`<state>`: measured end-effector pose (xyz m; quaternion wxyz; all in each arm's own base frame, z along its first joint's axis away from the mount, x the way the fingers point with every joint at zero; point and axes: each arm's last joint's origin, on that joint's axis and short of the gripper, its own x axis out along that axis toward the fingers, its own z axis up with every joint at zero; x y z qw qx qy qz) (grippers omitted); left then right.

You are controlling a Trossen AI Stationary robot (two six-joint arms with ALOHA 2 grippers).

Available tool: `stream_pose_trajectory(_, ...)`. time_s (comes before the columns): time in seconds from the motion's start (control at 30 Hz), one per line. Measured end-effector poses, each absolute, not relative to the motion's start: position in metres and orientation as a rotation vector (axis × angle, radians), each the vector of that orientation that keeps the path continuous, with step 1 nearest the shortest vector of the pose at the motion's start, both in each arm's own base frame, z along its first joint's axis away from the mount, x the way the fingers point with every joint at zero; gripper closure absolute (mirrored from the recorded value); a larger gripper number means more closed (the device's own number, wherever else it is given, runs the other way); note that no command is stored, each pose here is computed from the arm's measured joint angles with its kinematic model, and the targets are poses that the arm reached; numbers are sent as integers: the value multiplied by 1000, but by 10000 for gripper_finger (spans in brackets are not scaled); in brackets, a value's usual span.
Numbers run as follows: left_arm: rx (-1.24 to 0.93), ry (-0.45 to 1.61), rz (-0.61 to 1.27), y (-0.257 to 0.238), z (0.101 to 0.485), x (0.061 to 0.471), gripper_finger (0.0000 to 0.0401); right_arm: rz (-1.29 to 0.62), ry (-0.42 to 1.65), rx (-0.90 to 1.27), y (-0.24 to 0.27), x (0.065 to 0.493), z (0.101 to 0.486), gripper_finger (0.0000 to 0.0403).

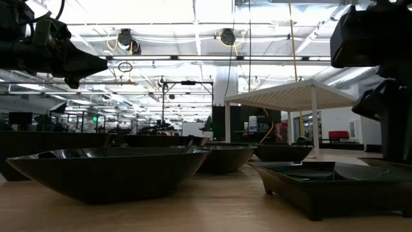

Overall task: Pick & Place Mini shaped plates
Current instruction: Stack the black square plate on top of the black square plates on the shelf

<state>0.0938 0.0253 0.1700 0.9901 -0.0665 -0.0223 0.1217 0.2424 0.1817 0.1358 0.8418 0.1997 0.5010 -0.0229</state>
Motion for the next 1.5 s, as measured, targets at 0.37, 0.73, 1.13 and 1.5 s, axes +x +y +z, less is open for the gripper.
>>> stream_pose_trajectory(0.37,-133,-45,244,25,170,94,325,-27,1058,384,182,242,136,394)
stream_pose_trajectory(0.73,-133,-45,244,25,170,94,325,-14,1042,388,181,242,142,400)
stream_pose_trajectory(1.13,-133,-45,244,25,170,94,325,20,776,336,167,232,203,402)
stream_pose_trajectory(1.5,-134,-44,244,25,170,94,325,-249,377,264,113,214,276,402)
